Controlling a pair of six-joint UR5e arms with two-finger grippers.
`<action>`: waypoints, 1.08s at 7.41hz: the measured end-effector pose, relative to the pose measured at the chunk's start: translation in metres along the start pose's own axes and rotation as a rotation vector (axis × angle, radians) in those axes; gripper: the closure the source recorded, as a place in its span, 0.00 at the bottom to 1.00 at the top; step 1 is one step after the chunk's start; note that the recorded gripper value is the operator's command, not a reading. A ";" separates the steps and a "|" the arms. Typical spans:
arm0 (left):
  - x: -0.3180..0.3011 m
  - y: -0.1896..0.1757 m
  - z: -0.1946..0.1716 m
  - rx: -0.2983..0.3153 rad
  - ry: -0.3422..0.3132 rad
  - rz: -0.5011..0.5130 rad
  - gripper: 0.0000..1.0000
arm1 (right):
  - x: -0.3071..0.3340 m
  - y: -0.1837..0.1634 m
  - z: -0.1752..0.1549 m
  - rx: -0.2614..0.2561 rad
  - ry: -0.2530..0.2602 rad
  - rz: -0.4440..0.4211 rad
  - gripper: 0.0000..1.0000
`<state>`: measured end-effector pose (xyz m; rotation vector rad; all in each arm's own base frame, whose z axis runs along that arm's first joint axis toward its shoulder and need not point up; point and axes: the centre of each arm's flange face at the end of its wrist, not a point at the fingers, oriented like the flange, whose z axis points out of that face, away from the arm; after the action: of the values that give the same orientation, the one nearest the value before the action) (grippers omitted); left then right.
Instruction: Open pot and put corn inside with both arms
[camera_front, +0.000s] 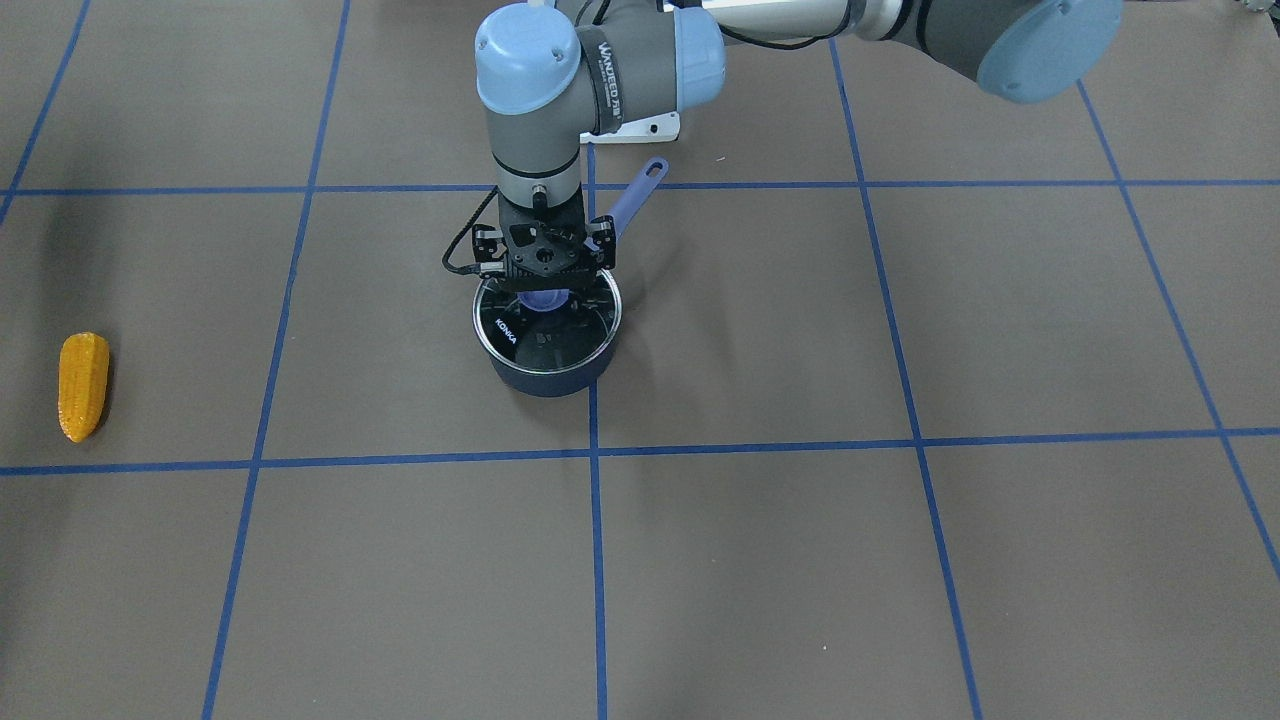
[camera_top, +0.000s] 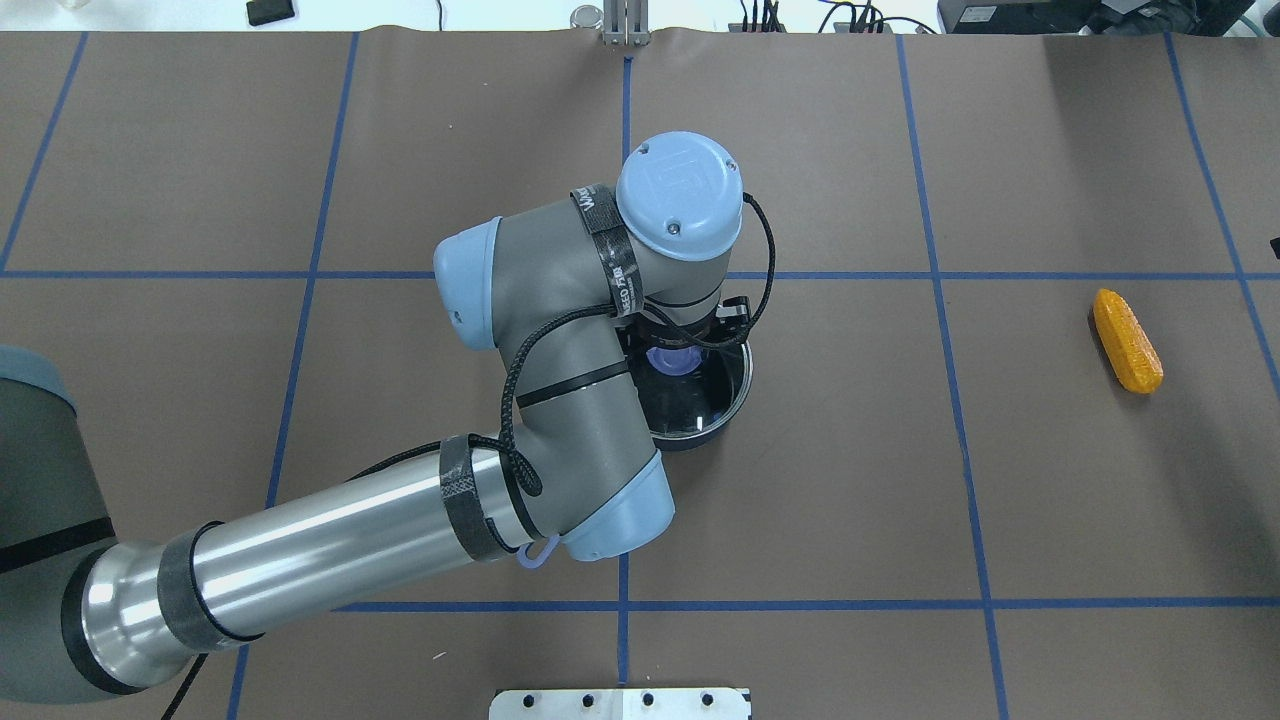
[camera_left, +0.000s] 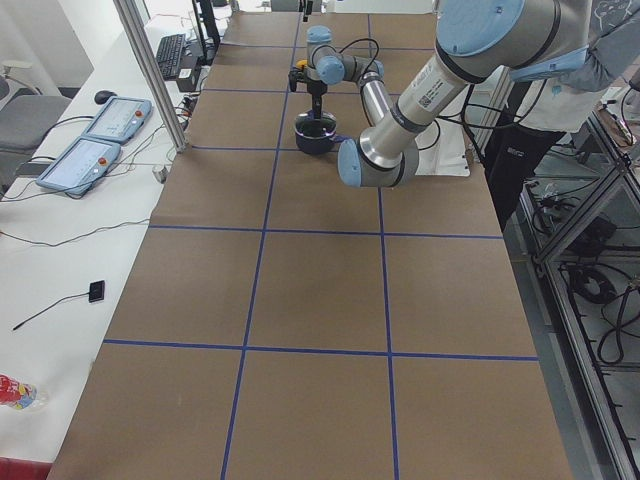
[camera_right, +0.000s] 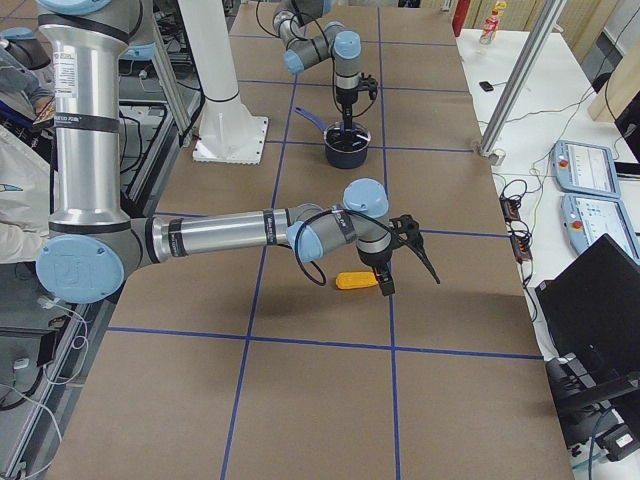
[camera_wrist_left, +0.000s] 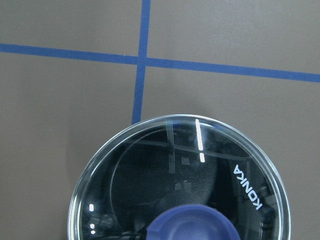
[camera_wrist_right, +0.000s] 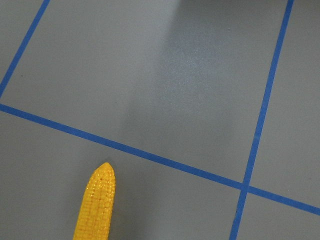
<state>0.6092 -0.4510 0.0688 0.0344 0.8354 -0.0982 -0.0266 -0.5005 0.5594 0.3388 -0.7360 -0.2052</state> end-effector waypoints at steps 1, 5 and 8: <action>0.000 0.000 0.000 0.001 0.003 0.010 0.62 | 0.000 0.000 0.000 -0.001 0.000 -0.001 0.00; 0.002 0.002 -0.008 0.007 0.022 0.035 0.74 | -0.001 -0.001 0.001 0.000 0.000 -0.002 0.00; -0.030 -0.008 -0.038 0.035 0.045 0.069 0.74 | -0.002 -0.003 0.000 0.003 -0.001 -0.005 0.00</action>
<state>0.5605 -0.4539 0.0659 0.0987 0.8762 -0.0477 -0.0282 -0.5025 0.5568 0.3435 -0.7362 -0.2090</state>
